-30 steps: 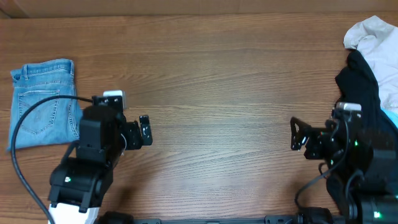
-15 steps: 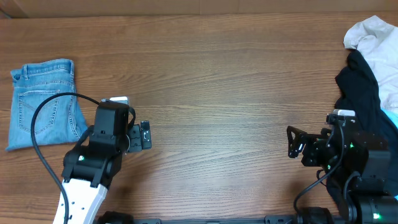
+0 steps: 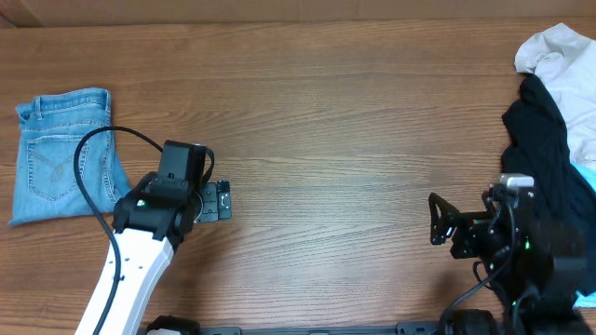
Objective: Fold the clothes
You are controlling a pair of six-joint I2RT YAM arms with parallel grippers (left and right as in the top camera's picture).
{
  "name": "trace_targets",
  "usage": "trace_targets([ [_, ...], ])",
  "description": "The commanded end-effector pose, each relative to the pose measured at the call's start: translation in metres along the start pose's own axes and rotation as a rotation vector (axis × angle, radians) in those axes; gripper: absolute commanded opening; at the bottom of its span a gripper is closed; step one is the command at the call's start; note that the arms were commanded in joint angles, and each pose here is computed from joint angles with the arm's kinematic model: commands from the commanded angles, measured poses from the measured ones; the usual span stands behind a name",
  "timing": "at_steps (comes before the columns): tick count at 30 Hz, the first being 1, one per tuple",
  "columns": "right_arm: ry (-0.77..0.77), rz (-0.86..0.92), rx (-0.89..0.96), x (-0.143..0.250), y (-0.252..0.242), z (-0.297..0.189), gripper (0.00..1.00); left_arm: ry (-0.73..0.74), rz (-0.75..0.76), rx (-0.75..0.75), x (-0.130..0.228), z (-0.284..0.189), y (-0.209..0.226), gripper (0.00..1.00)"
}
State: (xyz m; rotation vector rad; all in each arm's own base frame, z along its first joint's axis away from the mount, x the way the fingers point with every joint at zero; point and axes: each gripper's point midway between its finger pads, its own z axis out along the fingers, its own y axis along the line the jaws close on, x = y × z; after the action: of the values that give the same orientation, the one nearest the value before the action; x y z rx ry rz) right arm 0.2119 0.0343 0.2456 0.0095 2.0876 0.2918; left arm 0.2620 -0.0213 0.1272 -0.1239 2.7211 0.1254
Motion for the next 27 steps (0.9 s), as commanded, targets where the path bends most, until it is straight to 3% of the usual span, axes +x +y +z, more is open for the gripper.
trace_targets([
  [1,-0.085,-0.062,-0.017,0.014,-0.001,0.007,1.00,0.043,0.001,-0.028,0.006,0.010,0.002,1.00],
  [17,-0.554,-0.170,-0.105,0.023,-0.003,0.042,1.00,0.118,0.017,-0.048,0.014,0.028,0.001,1.00],
  [20,-0.587,-0.160,-0.058,0.027,-0.014,0.050,1.00,0.118,0.017,-0.048,0.014,0.028,0.001,1.00],
  [27,-0.500,-0.113,0.039,0.044,-0.034,0.061,1.00,0.118,0.017,-0.048,0.014,0.028,0.001,1.00],
])
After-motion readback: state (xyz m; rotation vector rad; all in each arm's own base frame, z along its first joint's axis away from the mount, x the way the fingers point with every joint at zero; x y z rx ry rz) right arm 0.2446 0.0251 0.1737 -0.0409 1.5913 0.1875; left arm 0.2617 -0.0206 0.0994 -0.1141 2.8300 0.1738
